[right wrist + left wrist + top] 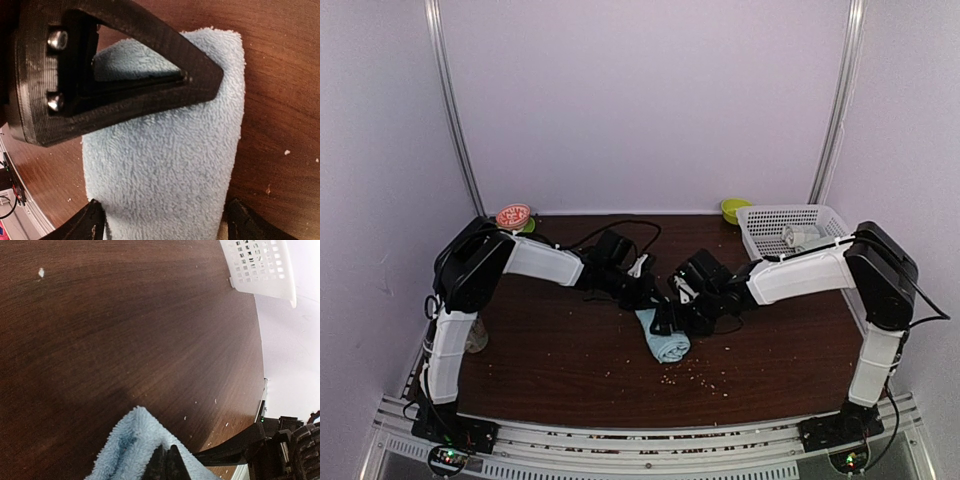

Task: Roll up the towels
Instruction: Pick up the towel from the center of the board.

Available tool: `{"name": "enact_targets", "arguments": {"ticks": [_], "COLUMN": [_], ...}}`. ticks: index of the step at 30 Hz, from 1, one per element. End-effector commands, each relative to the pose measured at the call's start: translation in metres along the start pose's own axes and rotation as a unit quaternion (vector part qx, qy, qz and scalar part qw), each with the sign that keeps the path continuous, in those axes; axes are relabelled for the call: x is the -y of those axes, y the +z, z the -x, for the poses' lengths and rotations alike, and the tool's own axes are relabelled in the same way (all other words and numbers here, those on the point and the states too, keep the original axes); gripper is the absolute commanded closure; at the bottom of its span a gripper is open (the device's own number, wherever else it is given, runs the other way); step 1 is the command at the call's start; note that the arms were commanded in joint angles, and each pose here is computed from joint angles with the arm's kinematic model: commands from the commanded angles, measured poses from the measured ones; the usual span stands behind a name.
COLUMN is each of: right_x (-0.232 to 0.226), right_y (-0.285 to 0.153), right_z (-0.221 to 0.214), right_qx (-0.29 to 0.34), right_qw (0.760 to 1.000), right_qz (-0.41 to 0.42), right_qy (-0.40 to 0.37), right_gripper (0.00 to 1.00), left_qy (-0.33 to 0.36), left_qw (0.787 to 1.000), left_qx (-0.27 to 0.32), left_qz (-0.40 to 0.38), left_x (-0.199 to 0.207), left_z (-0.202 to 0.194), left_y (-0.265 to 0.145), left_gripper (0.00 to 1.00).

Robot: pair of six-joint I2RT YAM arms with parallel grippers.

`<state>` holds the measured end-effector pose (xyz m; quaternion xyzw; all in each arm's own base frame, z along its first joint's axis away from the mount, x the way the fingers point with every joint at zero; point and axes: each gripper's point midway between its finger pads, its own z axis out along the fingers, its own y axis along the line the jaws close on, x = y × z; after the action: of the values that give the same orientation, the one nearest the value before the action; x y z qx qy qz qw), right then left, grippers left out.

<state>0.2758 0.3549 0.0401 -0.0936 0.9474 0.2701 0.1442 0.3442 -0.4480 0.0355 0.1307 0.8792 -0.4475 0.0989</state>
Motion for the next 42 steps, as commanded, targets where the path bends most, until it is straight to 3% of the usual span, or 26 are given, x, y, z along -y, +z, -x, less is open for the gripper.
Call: {"name": "enact_targets", "arguments": {"ticks": [1, 5, 9, 13, 17, 21, 23, 28, 32, 35, 42], "right_x": [0.008, 0.018, 0.026, 0.031, 0.035, 0.032, 0.026, 0.000, -0.012, -0.010, 0.018], "right_y": [0.016, 0.024, 0.032, 0.042, 0.049, 0.045, 0.038, -0.001, -0.044, -0.078, -0.183], "right_z": [-0.007, -0.022, -0.040, -0.059, -0.075, -0.074, -0.066, -0.030, 0.004, 0.031, 0.107], "right_qx": [-0.025, -0.050, -0.077, -0.107, -0.129, -0.124, -0.110, -0.049, 0.006, 0.049, 0.193], "right_qw": [1.000, 0.998, 0.996, 0.993, 0.990, 0.991, 0.993, 0.999, 1.000, 0.998, 0.978], "right_qz": [-0.014, -0.028, -0.039, -0.047, -0.054, -0.049, -0.042, -0.008, 0.007, 0.009, 0.009], "right_qy": [0.002, 0.011, 0.015, 0.012, 0.013, 0.019, 0.022, 0.022, 0.026, 0.037, 0.080], "right_gripper": [0.15, 0.17, 0.28, 0.44, 0.67, 0.92, 1.00, 1.00, 1.00, 1.00, 1.00], "left_qy": [-0.056, -0.058, -0.059, -0.058, -0.057, -0.057, -0.054, -0.035, -0.003, 0.018, 0.030], "left_qw": [0.994, 0.994, 0.994, 0.994, 0.994, 0.994, 0.995, 0.998, 0.998, 0.996, 0.989], "left_qx": [-0.045, -0.046, -0.047, -0.047, -0.046, -0.046, -0.043, -0.010, 0.035, 0.065, 0.120], "left_qz": [0.081, 0.081, 0.080, 0.081, 0.080, 0.078, 0.072, 0.055, 0.054, 0.060, 0.082], "left_x": [-0.065, -0.066, -0.066, -0.066, -0.063, -0.058, -0.048, -0.008, 0.034, 0.057, 0.077], "left_z": [-0.040, -0.042, -0.044, -0.044, -0.043, -0.041, -0.037, -0.010, 0.018, 0.030, 0.037], "left_y": [0.011, 0.011, 0.011, 0.009, 0.007, 0.003, -0.003, -0.042, -0.093, -0.125, -0.174], "left_gripper": [1.00, 1.00, 1.00, 1.00, 1.00, 1.00, 1.00, 1.00, 0.79, 0.72, 0.70]}}
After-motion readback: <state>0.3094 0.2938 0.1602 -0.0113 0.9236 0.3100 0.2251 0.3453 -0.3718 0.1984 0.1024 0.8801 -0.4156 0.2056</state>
